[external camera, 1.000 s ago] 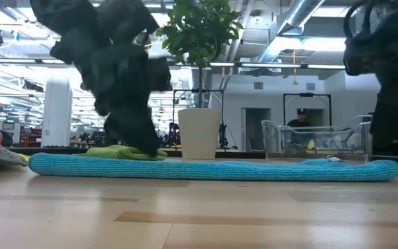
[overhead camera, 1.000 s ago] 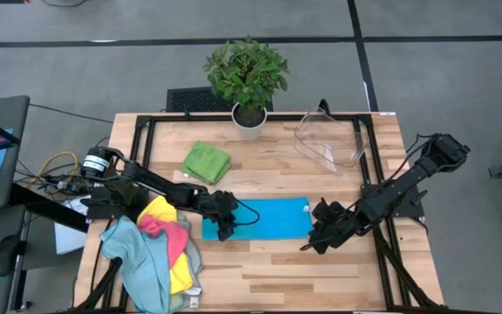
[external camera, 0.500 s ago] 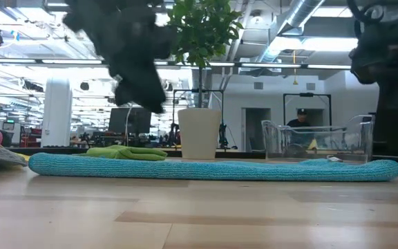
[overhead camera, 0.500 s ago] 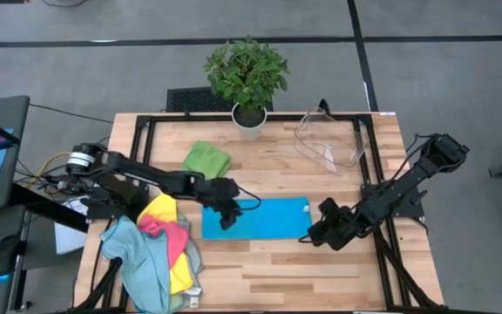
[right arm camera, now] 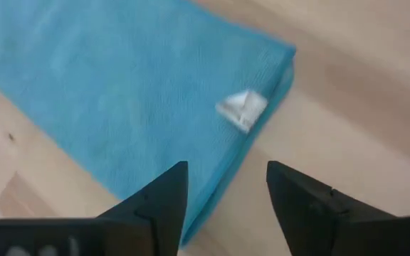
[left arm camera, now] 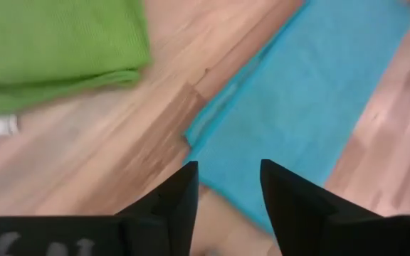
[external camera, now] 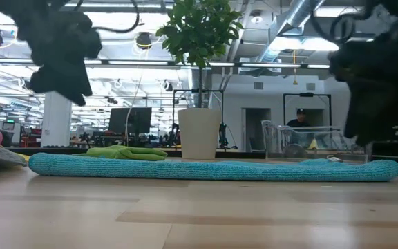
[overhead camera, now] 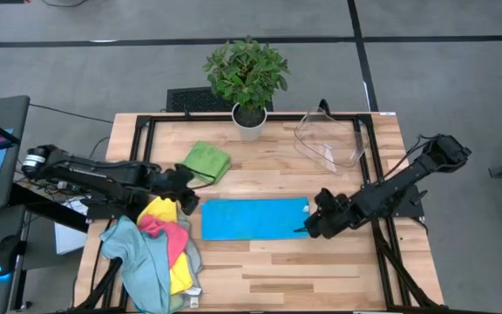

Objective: Fold microfiber towels
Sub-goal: Fold the blue microfiber towel

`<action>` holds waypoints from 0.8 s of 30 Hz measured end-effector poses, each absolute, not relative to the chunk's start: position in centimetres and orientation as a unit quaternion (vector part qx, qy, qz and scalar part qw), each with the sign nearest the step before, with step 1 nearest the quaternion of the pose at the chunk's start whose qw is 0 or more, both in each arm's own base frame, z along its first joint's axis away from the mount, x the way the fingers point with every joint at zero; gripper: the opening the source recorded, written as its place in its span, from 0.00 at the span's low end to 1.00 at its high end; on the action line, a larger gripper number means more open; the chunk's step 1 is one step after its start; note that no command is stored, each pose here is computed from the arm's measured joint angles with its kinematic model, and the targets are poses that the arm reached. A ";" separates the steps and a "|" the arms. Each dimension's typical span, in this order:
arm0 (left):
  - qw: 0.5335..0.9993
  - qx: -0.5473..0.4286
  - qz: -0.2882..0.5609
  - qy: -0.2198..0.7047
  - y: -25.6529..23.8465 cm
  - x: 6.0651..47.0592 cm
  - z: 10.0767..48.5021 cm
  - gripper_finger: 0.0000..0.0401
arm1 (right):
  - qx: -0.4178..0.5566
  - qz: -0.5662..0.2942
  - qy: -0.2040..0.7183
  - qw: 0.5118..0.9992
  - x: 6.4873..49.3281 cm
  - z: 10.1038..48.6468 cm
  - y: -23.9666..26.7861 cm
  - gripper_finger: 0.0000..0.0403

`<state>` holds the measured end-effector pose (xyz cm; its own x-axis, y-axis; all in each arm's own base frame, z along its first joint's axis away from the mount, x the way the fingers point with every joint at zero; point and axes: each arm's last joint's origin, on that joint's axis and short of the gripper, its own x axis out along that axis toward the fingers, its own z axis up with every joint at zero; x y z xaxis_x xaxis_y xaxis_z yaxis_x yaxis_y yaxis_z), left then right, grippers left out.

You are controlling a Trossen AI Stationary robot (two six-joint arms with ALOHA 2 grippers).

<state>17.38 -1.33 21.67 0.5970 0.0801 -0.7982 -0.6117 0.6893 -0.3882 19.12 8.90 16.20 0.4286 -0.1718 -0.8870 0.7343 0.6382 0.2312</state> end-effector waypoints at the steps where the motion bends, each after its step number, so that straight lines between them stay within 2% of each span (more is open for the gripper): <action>1: 0.829 -0.351 0.207 0.382 -1.3 17.1 21.1 0.37 | 0.306 -0.288 0.454 0.786 19.3 16.2 8.4 0.57; 5: 0.828 -0.411 0.175 0.338 -1.4 16.9 19.0 0.44 | 0.279 -0.282 0.477 0.784 20.1 16.3 6.2 0.59; 8: 0.820 -0.427 0.179 0.337 -1.5 16.9 17.7 0.46 | 0.270 -0.274 0.489 0.783 20.6 16.3 4.6 0.59; 19: 0.779 -0.438 0.235 0.381 -1.5 18.0 14.9 0.47 | 0.271 -0.272 0.489 0.783 21.2 16.3 2.4 0.59; 24: 0.773 -0.445 0.228 0.390 -1.7 18.8 14.0 0.47 | 0.269 -0.271 0.490 0.784 21.2 16.3 2.5 0.59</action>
